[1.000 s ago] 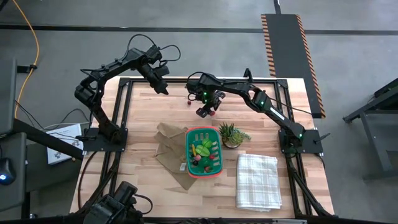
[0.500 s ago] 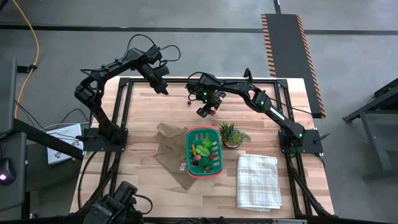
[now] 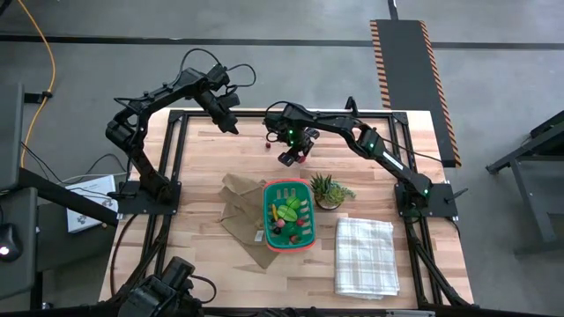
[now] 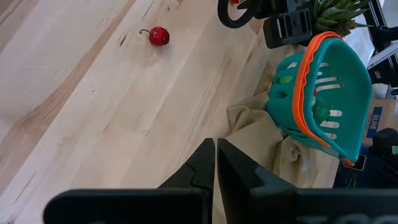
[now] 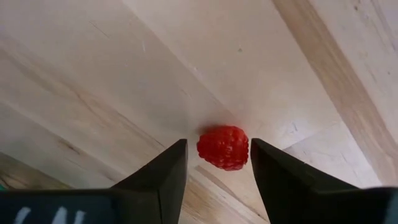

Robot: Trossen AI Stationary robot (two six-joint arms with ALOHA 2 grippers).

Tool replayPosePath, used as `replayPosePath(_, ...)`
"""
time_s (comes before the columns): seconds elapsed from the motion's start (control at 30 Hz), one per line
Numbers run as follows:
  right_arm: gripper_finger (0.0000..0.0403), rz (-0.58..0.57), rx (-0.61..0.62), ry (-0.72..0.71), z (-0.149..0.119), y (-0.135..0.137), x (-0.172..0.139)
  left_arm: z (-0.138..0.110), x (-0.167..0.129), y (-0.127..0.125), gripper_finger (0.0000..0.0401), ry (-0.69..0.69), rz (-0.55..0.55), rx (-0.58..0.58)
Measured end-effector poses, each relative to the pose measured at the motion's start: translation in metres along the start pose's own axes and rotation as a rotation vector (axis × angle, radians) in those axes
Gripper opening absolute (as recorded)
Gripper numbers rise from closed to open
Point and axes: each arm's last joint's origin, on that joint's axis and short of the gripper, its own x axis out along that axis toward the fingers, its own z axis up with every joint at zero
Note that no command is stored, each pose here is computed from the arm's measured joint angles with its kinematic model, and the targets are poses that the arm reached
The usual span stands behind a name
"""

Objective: Pick and placing Produce into tupperware
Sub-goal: Put the red raspberry into the green basket

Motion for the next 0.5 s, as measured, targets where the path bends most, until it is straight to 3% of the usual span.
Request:
replayPosePath(0.23, 0.0139, 0.000, 0.000, 0.000, 0.0000, -0.0001, 0.0000, 0.0000, 0.0000, -0.0001, 0.0008, 0.000, 0.000, 0.000)
replayPosePath(0.5, 0.0133, -0.008, -0.001, -0.001, 0.0000, -0.0004, 0.0000, 0.0000, 0.0000, 0.0000, 0.0007, 0.000, 0.000, 0.000)
